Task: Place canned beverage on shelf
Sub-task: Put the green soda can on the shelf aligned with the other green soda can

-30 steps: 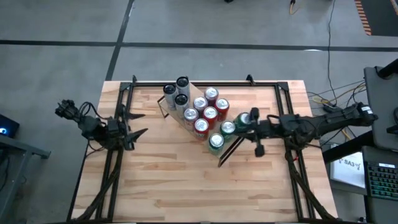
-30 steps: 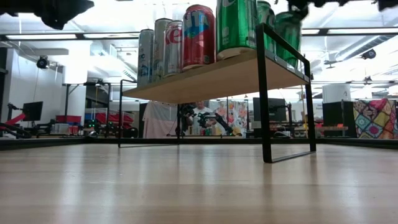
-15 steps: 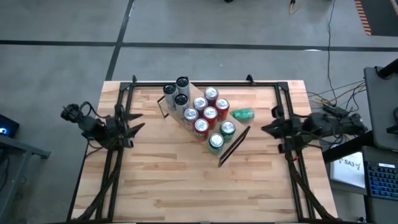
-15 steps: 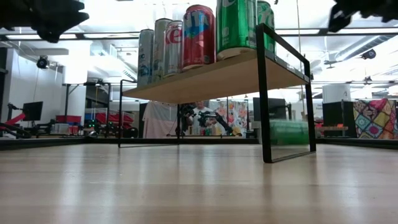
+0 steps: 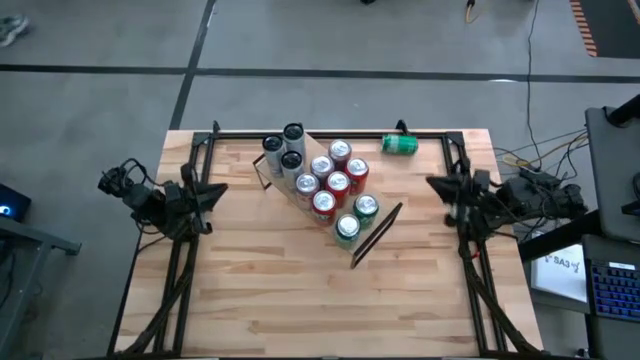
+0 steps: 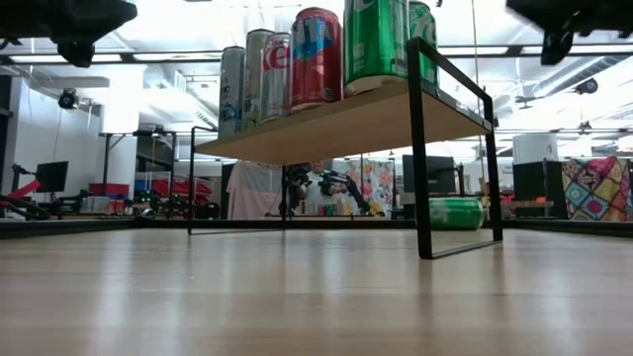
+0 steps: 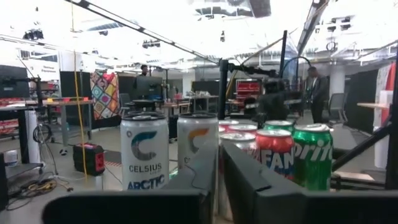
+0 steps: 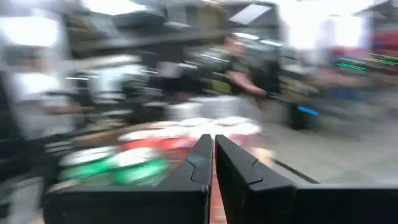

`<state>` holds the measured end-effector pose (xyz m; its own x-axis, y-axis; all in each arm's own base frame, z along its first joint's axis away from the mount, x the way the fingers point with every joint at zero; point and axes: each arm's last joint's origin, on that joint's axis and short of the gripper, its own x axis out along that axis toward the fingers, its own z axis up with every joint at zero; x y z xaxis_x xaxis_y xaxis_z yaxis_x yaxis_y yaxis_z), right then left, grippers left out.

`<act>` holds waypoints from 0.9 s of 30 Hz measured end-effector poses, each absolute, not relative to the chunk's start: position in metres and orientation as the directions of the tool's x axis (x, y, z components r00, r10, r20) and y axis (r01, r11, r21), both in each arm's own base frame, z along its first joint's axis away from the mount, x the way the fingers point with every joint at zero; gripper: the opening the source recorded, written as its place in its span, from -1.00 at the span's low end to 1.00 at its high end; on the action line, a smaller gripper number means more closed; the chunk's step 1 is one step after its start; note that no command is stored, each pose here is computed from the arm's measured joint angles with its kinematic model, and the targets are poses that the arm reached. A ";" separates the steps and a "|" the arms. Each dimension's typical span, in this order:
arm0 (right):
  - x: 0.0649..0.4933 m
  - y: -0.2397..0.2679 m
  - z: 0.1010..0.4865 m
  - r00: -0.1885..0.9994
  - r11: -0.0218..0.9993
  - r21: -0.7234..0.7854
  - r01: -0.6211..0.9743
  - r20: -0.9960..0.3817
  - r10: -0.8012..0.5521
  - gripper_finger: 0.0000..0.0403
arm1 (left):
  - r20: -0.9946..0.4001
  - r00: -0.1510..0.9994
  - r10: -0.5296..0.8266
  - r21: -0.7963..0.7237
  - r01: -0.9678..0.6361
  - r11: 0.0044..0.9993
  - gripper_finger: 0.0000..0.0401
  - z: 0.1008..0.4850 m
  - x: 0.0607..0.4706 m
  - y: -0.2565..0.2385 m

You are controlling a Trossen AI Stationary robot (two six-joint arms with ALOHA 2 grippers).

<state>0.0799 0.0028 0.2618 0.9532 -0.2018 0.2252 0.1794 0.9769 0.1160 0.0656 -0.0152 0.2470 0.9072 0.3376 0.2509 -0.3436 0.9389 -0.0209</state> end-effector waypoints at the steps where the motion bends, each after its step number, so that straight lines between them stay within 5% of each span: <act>1: 0.083 0.001 0.264 0.937 0.954 0.139 0.265 0.196 -0.289 -0.96 | 0.254 0.906 0.338 -0.024 -0.344 0.939 -0.96 0.248 0.065 -0.015; 6: 0.103 -0.003 0.302 0.834 0.838 0.117 0.533 0.097 -0.544 -0.96 | 0.261 0.906 0.335 -0.014 -0.343 0.939 -0.96 0.250 0.065 -0.015; 9: 0.145 -0.001 0.310 0.778 0.781 -0.031 0.624 -0.068 -0.625 -0.96 | 0.263 0.905 0.334 0.001 -0.347 0.938 -0.98 0.251 0.065 -0.015; 16: 0.197 -0.028 0.350 0.574 0.635 -0.094 0.767 -0.341 -0.744 -0.96 | 0.266 0.904 0.335 0.017 -0.351 0.936 -1.00 0.251 0.064 -0.015; 27: 0.209 -0.126 0.382 0.325 0.525 -0.064 0.849 -0.719 -0.614 -0.96 | 0.268 0.903 0.335 0.015 -0.351 0.936 -1.00 0.252 0.064 -0.015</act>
<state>0.2092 -0.1256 0.3823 0.3249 -0.6142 -0.7192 0.8489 0.5246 -0.0645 0.0643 -0.0145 0.2515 0.9033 0.3348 0.2684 -0.3514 0.9361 0.0150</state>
